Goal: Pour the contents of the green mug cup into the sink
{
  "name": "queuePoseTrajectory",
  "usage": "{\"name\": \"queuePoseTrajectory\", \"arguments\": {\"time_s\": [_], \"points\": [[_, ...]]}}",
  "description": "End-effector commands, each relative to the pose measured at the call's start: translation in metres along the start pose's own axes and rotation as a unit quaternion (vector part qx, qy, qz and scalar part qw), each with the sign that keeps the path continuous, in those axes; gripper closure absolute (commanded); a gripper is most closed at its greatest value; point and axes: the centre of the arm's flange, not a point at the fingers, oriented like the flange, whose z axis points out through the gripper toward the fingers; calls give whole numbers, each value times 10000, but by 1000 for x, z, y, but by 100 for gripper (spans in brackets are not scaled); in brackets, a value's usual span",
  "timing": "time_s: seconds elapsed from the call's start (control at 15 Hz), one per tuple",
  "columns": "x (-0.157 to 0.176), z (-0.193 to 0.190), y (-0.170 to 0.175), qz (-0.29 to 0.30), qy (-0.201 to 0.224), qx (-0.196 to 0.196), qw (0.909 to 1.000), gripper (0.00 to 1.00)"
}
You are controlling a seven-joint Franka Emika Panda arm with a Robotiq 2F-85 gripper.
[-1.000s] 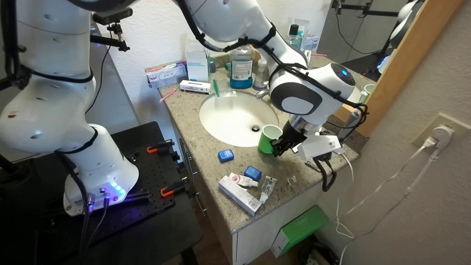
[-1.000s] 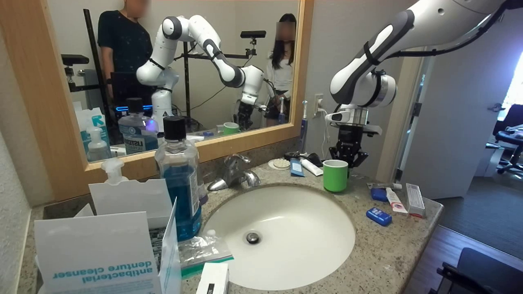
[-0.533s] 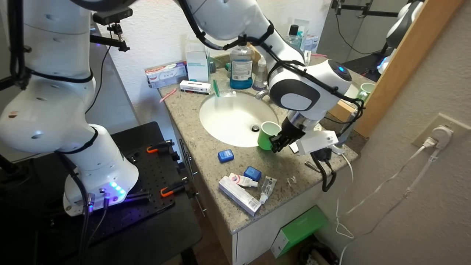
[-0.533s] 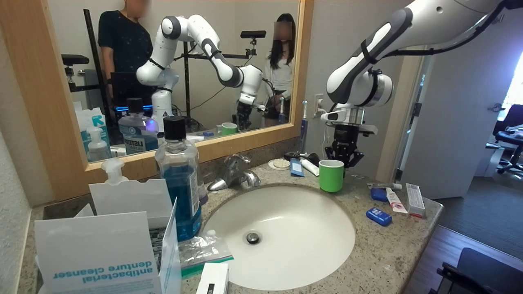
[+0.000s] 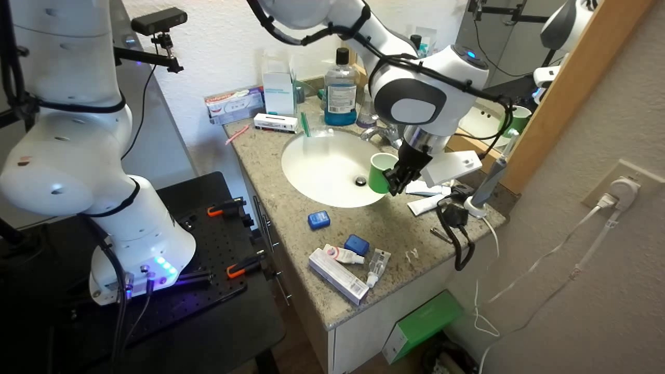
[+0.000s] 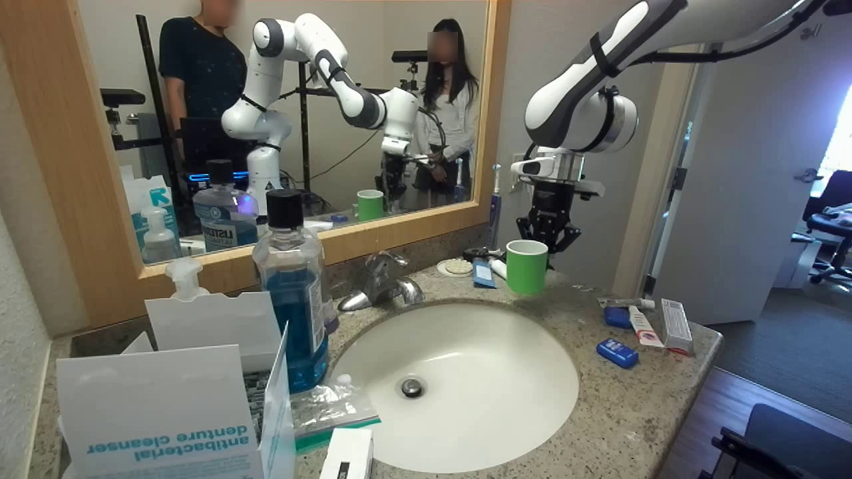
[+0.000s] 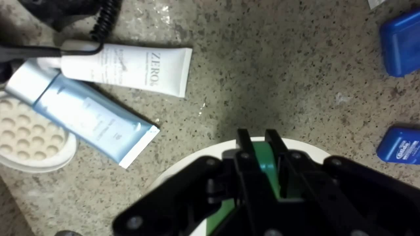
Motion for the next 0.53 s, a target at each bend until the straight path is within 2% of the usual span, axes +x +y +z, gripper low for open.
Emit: {"name": "queuePoseTrajectory", "arguments": {"time_s": [0.0, 0.47], "points": [[42, -24, -18, 30, -514, -304, 9982, 91], [97, -29, -28, 187, -1502, -621, 9865, 91]]}}
